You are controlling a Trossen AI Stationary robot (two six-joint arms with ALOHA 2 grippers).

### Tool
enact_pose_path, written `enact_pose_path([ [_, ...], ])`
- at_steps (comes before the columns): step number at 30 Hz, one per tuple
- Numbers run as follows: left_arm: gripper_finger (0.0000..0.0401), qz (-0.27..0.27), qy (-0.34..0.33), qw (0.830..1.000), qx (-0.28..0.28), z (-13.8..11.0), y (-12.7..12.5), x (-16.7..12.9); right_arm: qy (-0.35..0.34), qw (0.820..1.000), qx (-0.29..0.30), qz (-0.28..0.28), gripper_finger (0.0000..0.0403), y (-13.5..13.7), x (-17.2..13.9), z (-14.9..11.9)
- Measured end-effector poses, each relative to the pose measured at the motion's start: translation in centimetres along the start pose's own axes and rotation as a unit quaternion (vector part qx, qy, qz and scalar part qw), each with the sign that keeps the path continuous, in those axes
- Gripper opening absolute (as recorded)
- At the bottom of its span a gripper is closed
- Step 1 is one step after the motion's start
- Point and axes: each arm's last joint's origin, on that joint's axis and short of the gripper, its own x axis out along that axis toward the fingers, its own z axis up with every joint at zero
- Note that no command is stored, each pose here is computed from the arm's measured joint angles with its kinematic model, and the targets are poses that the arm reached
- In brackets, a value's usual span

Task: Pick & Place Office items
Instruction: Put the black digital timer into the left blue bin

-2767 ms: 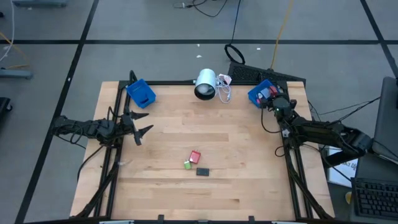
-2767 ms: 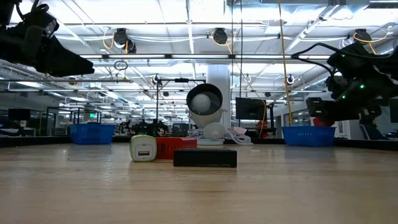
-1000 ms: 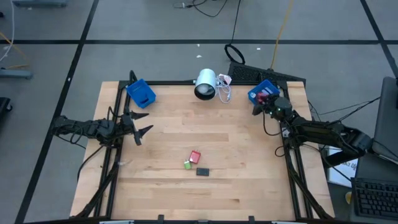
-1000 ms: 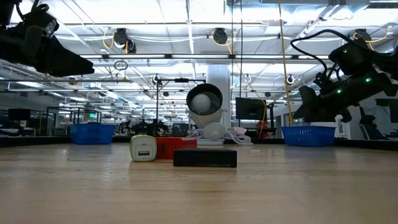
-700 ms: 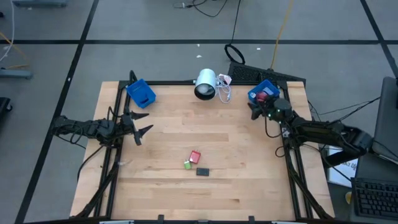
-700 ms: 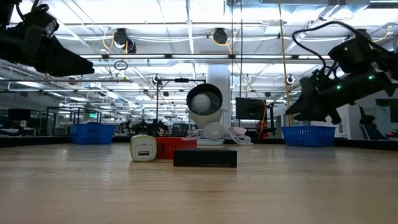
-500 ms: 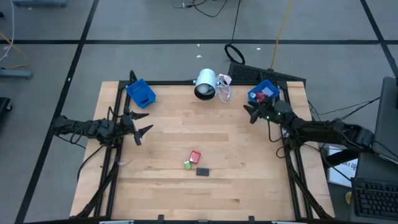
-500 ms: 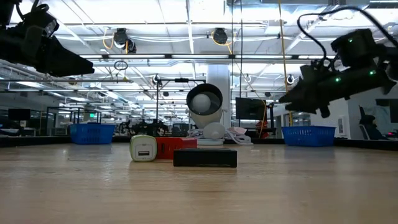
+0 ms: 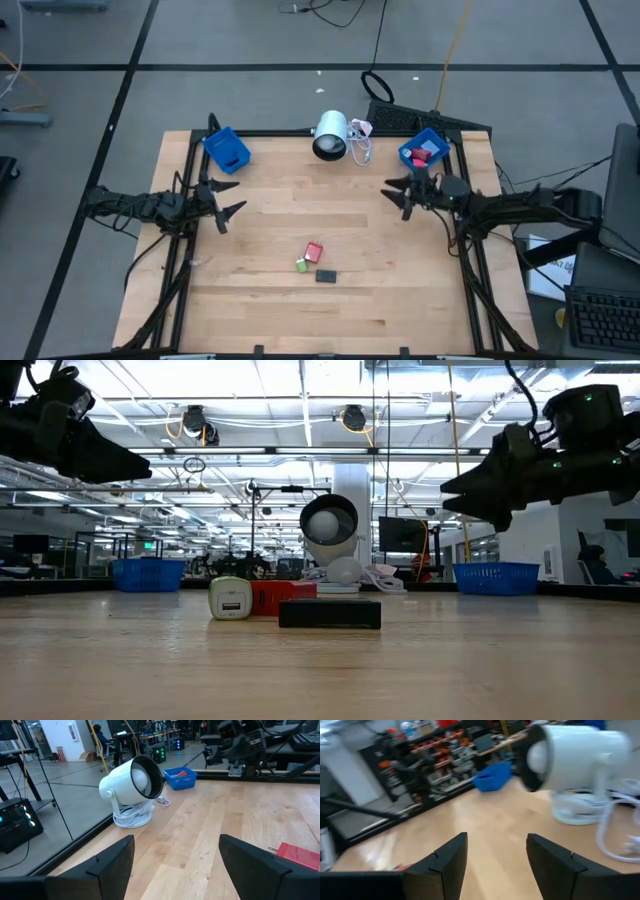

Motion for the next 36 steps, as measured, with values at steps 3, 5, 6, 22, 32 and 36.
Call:
enact_pose_path([
  [3, 0.0280, 0.000, 0.000, 1.000, 0.000, 0.0, 0.0, 0.0, -0.002, 0.999, -0.002, 0.033, 0.0192, 1.1, 0.0, -0.2],
  [5, 0.0276, 0.000, 0.000, 1.000, 0.000, 0.0, 0.0, 0.0, -0.006, 0.999, -0.003, 0.045, 0.0192, 1.8, 0.1, -0.3],
  [6, 0.0275, 0.000, 0.000, 1.000, 0.000, 0.0, 0.0, 0.0, -0.008, 0.999, -0.005, 0.050, 0.0192, 2.2, 0.1, -0.4],
  [22, 0.0296, 0.000, 0.000, 1.000, 0.000, 0.0, 0.0, 0.0, 0.081, 0.979, -0.112, 0.153, 0.0192, 9.4, 6.4, -2.6],
  [32, 0.0279, 0.000, 0.000, 1.000, 0.000, 0.0, 0.0, 0.0, 0.226, 0.928, -0.250, 0.160, 0.0212, 17.4, 13.4, -5.5],
  [36, 0.0274, 0.000, 0.000, 1.000, 0.000, 0.0, 0.0, 0.0, 0.314, 0.900, -0.277, 0.121, 0.0248, 19.1, 14.9, -5.7],
])
